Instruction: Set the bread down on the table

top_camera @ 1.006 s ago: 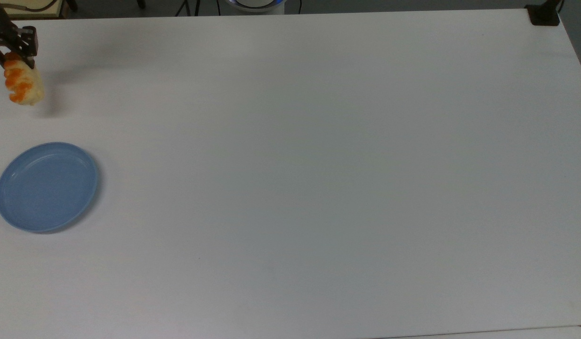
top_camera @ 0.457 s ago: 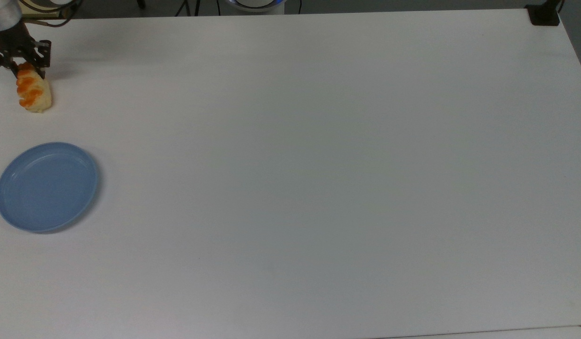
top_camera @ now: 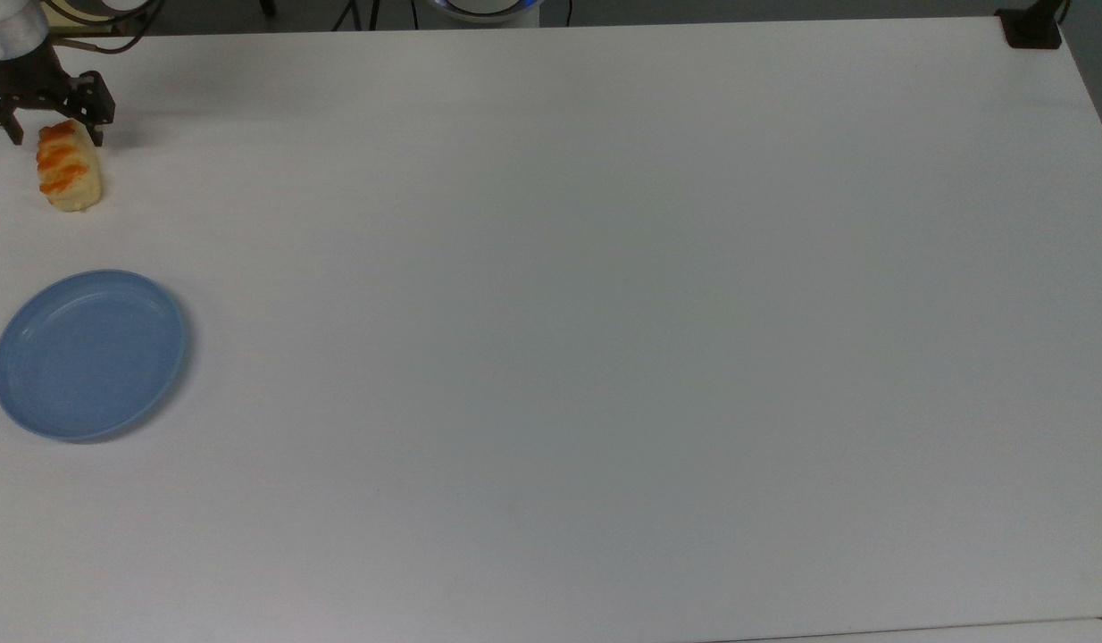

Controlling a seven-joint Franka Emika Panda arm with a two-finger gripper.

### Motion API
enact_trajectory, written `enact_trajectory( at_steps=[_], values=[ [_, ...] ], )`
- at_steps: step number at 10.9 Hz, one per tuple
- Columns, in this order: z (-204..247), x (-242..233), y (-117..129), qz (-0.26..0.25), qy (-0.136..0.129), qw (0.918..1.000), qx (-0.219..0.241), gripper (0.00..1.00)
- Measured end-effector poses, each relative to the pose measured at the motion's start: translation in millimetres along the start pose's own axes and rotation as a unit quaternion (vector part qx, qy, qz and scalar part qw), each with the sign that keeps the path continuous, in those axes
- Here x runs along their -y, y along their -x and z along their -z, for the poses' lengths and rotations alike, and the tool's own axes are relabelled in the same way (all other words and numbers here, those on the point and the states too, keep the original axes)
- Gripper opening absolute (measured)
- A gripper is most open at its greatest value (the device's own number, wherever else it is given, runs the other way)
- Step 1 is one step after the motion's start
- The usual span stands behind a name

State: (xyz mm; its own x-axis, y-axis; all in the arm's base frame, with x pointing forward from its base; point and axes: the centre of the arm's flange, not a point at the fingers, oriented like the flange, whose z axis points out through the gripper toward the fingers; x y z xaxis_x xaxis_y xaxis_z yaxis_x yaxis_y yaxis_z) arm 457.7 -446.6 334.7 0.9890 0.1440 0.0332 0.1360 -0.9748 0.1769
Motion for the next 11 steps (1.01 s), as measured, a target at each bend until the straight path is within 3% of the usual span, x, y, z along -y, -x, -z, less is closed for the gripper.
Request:
enact_trajectory(
  at_steps=[2,4,6,7,9,11],
  values=[
    [1.6,1.7,3.5,-0.002,-0.013,0.9998,0.012,1.0],
    [20.5,6.9,8.0,-0.021,-0.052,0.9981,0.025,1.0],
    [86.1,20.4,-1.5,-0.085,-0.111,0.9901,0.01,1.0],
    [132.0,32.0,-11.0,-0.121,-0.125,0.9847,0.009,1.0],
    [216.5,72.0,-37.4,-0.186,-0.137,0.9728,0.021,1.0],
    [269.1,120.5,-76.9,-0.247,-0.132,0.9598,0.024,1.0]
  ],
)
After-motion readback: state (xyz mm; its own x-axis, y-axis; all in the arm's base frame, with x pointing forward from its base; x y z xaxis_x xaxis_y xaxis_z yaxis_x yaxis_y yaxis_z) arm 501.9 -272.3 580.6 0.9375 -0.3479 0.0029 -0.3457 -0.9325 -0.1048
